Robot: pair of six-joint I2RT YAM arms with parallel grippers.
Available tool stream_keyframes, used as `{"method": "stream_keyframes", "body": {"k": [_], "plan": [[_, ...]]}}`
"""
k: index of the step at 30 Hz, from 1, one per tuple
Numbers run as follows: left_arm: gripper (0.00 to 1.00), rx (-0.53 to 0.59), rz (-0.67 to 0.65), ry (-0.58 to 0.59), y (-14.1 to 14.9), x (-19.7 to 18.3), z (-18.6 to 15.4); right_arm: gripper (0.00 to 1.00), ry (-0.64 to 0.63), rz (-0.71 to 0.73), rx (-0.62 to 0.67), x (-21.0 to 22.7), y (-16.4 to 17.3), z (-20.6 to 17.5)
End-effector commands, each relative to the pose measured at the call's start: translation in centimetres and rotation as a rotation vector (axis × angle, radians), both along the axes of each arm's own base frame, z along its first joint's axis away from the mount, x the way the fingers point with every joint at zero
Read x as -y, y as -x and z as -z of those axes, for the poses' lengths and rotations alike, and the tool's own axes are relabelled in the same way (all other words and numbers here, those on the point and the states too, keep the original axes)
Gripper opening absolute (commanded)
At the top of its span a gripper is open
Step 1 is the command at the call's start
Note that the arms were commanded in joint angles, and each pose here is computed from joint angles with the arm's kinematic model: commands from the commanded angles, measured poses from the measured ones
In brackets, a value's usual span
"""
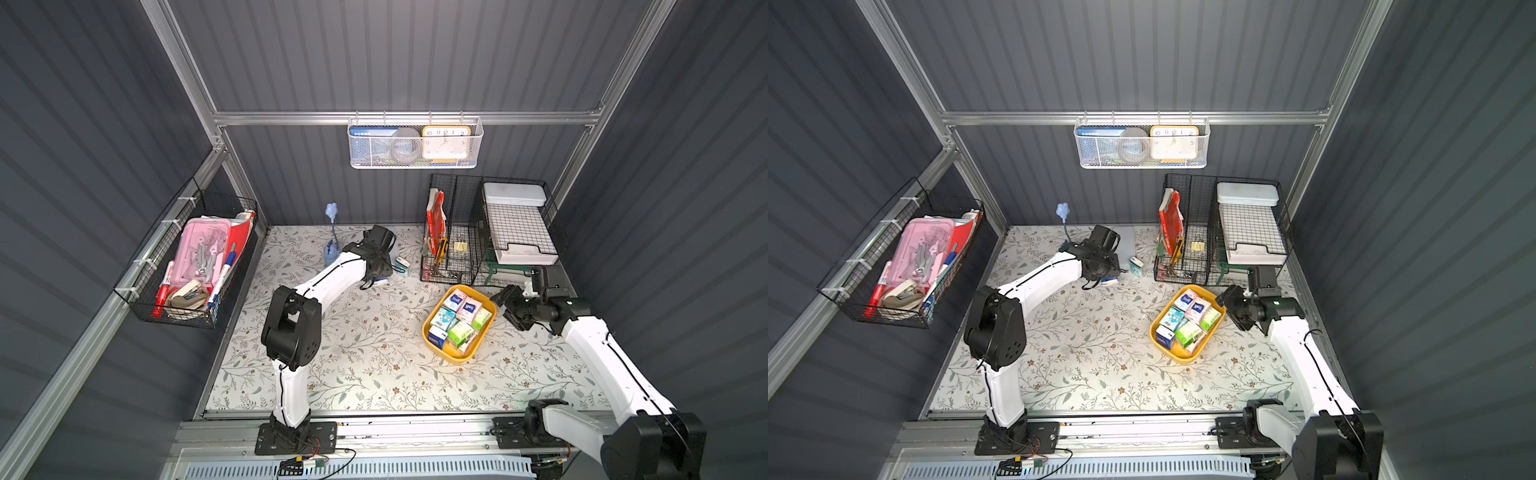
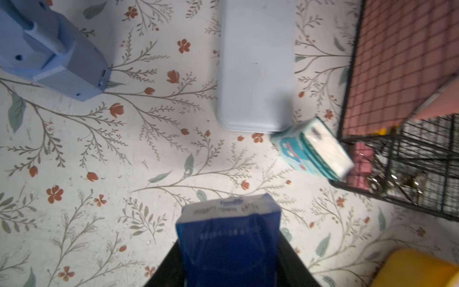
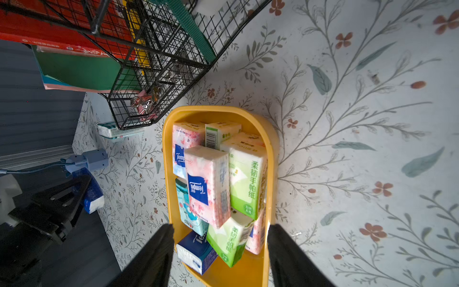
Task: Put the pocket tissues into the storage box
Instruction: Pick up the pocket tissues from the center of the board, then place the pocket tissues in the storage box.
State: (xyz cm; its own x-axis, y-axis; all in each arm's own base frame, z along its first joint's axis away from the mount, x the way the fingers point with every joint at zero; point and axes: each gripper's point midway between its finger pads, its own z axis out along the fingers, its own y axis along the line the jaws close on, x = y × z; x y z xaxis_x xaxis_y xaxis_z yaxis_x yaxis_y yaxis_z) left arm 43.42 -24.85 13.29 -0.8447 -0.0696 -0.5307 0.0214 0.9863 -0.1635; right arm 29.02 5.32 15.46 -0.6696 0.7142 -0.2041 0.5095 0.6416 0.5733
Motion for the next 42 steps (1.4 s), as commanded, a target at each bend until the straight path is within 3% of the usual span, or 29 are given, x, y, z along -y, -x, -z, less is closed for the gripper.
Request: {"method": "stream_keyframes", "body": {"k": [1, 13, 18, 29, 38, 40, 42], "plan": [[0.47, 0.012, 0.109, -0.052, 3.1, 2.8, -1.2, 0.64, -0.008, -0.005, 0.004, -0.3, 0.4, -0.7], [0.47, 0.02, 0.433, 0.12, 12.8, 15.3, -3.5, 0.64, -0.015, -0.009, 0.006, -0.5, 0.3, -0.9], [0.47, -0.006, 0.606, 0.106, 16.6, 19.7, -2.5, 0.64, -0.012, -0.009, 0.005, -0.4, 0.5, -0.9], [0.47, -0.141, 0.733, 0.034, 20.1, 20.7, 2.3, 0.64, -0.003, -0.003, 0.005, -0.2, 0.8, -1.0], [0.48, -0.174, 0.764, 0.026, 21.2, 21.6, 3.8, 0.64, -0.005, -0.002, 0.001, -0.3, 0.8, -0.9], [0.52, -0.18, 0.767, 0.023, 21.2, 21.7, 3.9, 0.64, -0.003, -0.001, -0.001, -0.2, 0.8, -0.8], [0.66, -0.181, 0.768, 0.021, 21.2, 21.7, 3.9, 0.64, -0.002, -0.002, 0.0, -0.2, 0.8, -0.8]]}}
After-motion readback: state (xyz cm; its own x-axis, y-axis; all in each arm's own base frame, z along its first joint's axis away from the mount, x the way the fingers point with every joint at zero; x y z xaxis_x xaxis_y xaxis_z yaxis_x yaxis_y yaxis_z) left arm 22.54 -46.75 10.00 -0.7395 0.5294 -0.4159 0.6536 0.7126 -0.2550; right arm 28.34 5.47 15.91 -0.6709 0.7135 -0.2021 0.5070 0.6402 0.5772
